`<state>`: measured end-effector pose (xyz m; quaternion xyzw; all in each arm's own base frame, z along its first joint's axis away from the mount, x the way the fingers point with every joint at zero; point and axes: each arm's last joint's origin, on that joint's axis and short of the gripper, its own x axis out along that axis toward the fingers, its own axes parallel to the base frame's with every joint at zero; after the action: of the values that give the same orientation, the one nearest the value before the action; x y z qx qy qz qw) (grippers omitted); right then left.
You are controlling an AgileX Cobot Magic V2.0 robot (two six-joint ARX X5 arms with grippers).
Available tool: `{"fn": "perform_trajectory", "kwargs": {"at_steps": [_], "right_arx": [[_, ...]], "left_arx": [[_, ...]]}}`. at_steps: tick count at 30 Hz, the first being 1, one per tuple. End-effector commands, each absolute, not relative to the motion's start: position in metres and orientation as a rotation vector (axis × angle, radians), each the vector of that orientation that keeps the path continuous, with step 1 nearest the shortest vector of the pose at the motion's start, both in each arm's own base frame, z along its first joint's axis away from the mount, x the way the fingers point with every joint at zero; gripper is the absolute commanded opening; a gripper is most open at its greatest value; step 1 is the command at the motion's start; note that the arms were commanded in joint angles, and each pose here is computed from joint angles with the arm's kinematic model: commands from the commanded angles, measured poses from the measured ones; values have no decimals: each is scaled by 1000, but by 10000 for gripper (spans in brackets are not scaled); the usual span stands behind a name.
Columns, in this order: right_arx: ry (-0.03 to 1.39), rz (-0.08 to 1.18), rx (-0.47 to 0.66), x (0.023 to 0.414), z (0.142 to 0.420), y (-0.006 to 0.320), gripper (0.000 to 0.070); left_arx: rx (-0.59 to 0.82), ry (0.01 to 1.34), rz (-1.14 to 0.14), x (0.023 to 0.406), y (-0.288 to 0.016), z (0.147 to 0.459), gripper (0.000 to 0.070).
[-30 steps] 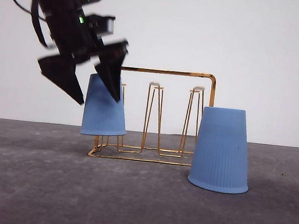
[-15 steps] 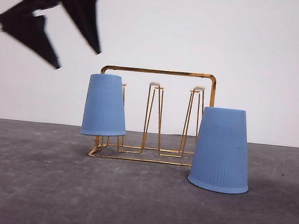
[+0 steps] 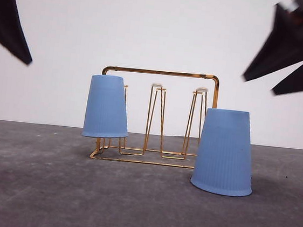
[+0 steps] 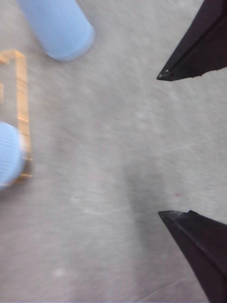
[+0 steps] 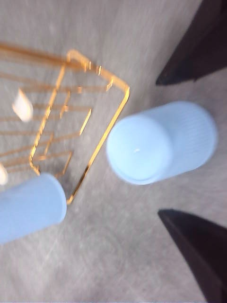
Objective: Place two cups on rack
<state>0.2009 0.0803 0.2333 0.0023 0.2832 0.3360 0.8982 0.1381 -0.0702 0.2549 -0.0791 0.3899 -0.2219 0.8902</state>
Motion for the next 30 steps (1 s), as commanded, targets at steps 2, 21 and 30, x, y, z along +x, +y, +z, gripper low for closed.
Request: {"fn": "perform_trajectory", "kwargs": {"at_steps": [2, 21, 30], "right_arx": [[608, 709, 29, 216, 222, 89, 580], [812, 755, 116, 241, 213, 108, 266], [650, 694, 13, 254, 305, 111, 268]], "left_arx": [[-175, 798, -460, 138, -71, 258, 502], [-180, 792, -458, 137, -70, 259, 502], [-179, 793, -458, 137, -70, 259, 502]]}}
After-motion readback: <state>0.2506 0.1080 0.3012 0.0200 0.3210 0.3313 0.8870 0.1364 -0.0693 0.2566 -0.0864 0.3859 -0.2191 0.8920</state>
